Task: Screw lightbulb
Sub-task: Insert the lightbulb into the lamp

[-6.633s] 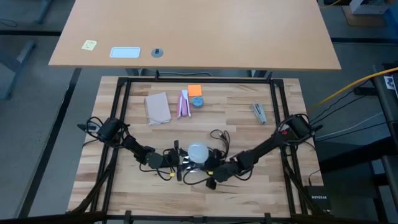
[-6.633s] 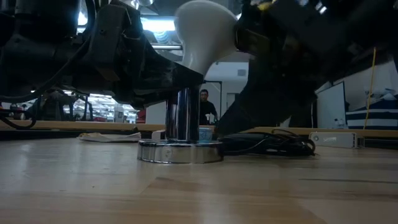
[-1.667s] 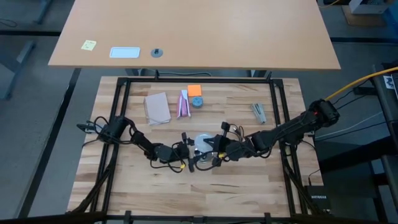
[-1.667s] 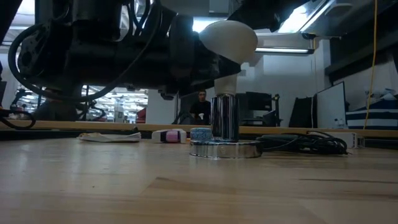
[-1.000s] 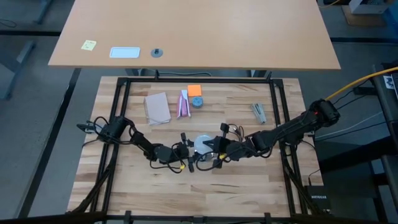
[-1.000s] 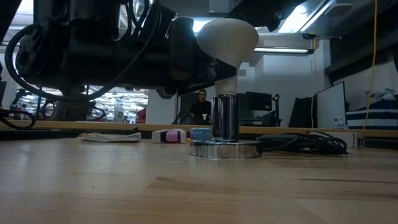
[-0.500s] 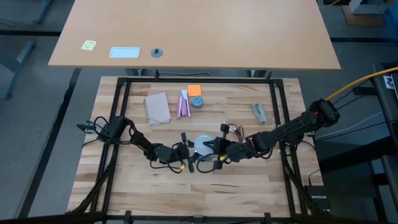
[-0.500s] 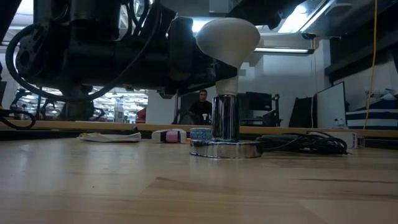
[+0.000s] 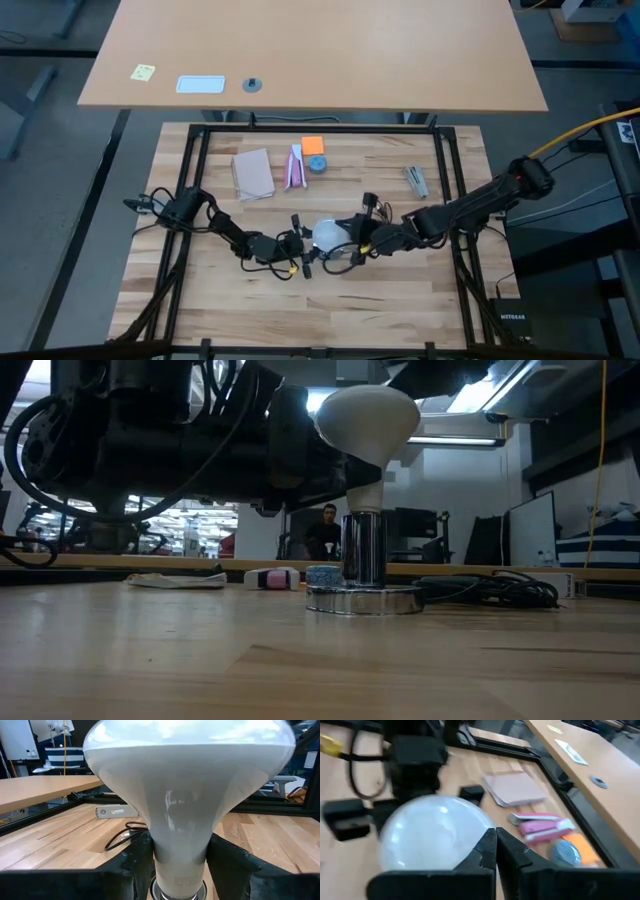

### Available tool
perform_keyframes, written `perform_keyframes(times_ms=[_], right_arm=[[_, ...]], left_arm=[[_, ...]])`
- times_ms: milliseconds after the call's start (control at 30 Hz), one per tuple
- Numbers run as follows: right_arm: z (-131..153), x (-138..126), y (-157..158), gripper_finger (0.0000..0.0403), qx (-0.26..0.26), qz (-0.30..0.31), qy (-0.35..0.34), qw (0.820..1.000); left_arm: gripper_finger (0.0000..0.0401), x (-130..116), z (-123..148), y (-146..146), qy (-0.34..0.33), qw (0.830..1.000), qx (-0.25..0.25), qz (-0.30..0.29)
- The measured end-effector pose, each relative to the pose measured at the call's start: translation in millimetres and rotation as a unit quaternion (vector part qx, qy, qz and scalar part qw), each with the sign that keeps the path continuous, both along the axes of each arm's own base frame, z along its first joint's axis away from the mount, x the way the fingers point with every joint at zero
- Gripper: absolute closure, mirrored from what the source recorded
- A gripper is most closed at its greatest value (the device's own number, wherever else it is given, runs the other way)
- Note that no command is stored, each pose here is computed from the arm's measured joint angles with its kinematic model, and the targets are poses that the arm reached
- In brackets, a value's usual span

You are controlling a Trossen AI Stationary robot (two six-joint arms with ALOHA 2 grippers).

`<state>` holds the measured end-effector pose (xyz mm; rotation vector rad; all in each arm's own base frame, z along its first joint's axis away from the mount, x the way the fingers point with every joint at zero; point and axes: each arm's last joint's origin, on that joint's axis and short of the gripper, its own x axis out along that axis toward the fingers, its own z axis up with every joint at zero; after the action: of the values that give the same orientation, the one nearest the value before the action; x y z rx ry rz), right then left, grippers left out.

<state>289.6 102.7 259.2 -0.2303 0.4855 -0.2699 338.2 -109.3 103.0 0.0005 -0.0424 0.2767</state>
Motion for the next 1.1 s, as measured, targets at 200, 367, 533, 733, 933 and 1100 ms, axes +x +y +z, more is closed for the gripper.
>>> perform_keyframes(times_ms=[200, 367, 533, 733, 933, 1100], right_arm=[[-17, -9, -4, 0.0398, 0.032, -0.053, 0.068, 0.996], [-58, -12, -6, 0.0398, 0.055, -0.097, 0.117, 0.987], [-89, -16, -5, 0.0398, 0.093, -0.095, 0.156, 0.979], [-60, -26, -7, 0.0398, 0.119, -0.065, 0.123, 0.983], [8, -62, -22, 0.0398, 0.09, 0.008, 0.036, 0.995], [57, -121, -46, 0.0398, 0.057, 0.086, -0.021, 0.994]], left_arm=[[0.0245, 0, 0, 0, 0.002, 1.0, 0.0, 0.001], [0.0245, 0, 0, 0, 0.003, 1.0, 0.0, 0.002], [0.0245, 0, -1, 0, 0.004, 1.0, 0.0, 0.002], [0.0245, 0, -1, 0, 0.001, 1.0, -0.01, 0.002], [0.0245, 0, -1, 0, 0.001, 1.0, -0.011, 0.002], [0.0245, 0, -1, 0, 0.001, 1.0, -0.011, 0.002]])
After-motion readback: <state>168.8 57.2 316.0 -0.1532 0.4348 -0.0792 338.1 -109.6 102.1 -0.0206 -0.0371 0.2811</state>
